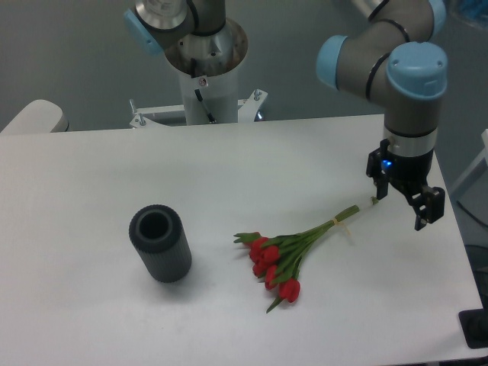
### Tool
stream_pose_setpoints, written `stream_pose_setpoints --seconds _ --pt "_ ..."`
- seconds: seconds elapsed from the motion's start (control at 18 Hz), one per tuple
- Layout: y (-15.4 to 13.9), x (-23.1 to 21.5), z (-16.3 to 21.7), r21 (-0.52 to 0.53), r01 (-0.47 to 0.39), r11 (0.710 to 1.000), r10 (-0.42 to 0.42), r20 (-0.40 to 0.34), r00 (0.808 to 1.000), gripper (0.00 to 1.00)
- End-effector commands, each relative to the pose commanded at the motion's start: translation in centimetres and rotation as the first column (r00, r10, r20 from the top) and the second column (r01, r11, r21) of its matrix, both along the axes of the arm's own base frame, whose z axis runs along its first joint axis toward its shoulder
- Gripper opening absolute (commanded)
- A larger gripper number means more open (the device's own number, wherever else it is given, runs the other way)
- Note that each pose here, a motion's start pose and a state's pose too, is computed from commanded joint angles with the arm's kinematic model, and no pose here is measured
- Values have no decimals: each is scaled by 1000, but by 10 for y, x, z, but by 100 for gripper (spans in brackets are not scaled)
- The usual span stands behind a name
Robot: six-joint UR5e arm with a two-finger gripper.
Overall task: Pick up the flowers from the table
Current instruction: 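Move the open gripper over the green stems of the red tulip bouquet, then lower the gripper onto the tulip stems and close around them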
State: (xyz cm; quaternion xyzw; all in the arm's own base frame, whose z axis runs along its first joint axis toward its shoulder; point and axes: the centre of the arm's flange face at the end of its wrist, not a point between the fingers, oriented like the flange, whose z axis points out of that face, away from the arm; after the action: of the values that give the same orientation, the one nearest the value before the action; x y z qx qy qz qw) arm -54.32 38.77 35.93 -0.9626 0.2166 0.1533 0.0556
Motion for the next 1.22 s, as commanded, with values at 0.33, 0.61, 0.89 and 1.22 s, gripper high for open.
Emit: stream_pose_setpoints --seconds 0.33,0.61,0.89,1.22 --pt "22 34 -47 -2 -76 997 76 98 992 100" --pt "35 32 -92 -38 -86 996 91 156 984 100" --pt "33 32 -113 -63 -152 986 162 209 964 100" --pt "33 61 -131 -108 -152 983 175 253 952 100"
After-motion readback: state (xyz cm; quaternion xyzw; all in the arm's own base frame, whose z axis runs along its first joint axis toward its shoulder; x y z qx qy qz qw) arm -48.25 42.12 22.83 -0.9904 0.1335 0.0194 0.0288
